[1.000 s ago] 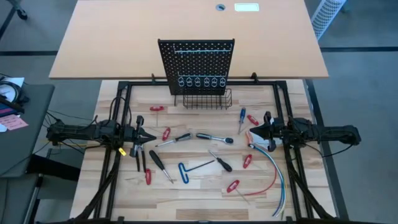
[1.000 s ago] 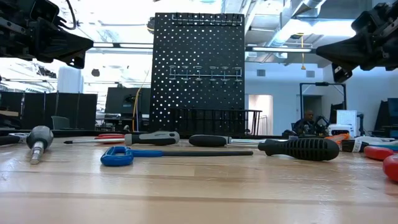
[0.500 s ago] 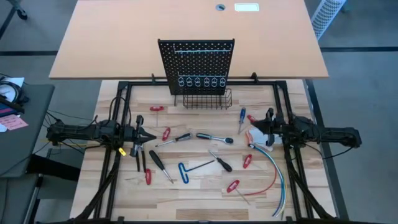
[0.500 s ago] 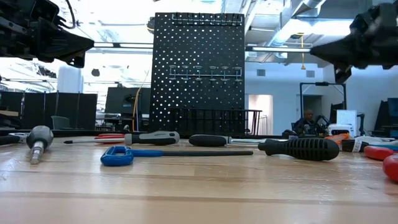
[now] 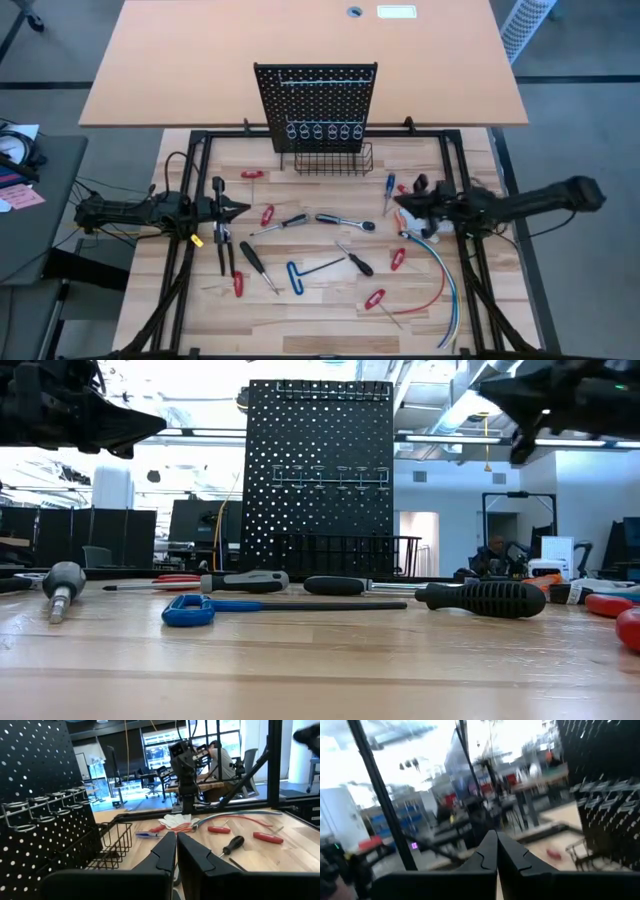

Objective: Hang tools onto peg board
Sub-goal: Put the ratchet wrench into the wire basket on the pegboard

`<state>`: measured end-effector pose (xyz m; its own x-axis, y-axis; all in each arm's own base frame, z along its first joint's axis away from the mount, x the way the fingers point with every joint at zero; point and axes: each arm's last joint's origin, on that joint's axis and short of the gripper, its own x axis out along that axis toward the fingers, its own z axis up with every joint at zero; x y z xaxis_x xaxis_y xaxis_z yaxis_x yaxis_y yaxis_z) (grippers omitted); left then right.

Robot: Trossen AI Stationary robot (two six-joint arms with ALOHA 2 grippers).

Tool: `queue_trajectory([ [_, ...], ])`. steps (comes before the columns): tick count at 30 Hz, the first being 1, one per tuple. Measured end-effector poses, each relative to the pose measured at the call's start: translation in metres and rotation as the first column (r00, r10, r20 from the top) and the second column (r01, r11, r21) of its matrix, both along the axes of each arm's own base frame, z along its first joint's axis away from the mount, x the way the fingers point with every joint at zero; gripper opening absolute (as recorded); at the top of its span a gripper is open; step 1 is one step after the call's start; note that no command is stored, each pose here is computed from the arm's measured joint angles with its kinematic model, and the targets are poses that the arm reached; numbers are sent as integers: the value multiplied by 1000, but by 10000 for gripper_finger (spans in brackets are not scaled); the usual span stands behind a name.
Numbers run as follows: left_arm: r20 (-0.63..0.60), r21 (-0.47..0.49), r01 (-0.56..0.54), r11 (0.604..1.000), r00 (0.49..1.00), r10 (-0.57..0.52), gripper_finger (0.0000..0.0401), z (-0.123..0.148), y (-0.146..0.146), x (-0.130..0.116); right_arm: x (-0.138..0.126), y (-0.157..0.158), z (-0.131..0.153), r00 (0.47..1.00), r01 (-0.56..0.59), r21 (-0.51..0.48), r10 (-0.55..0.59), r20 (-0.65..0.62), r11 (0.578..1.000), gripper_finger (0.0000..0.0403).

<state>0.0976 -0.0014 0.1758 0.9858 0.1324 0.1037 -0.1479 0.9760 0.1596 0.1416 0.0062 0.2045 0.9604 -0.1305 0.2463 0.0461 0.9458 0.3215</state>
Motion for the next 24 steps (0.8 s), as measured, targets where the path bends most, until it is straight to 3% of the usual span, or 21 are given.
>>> queue_trajectory([
  [4, -12, -12, 2, 1000, 1000, -2, 12, -1, 0, 0, 45, 3, 5, 987, 4, -18, -7, -159, 1000, 10],
  [7, -16, -114, 13, 993, 1000, -15, 12, -3, 0, 0, 82, 2, 5, 947, 8, -44, -22, -319, 999, 33],
  [12, -22, -273, 50, 961, 998, -58, 12, -6, -1, 1, 131, 1, -9, 735, -77, -173, -62, -675, 982, 94],
  [19, -28, -282, 81, 956, 995, -92, 12, -7, -2, 1, 171, 5, -27, 463, -186, -193, -87, -882, 963, 173],
  [21, -32, -271, 80, 959, 995, -92, 12, -7, -2, 1, 178, 2, -31, 416, -181, -179, -89, -905, 967, 188],
  [24, -38, -237, 77, 968, 995, -89, 12, -7, -2, 1, 186, -5, -40, 395, -144, -162, -94, -914, 976, 198],
])
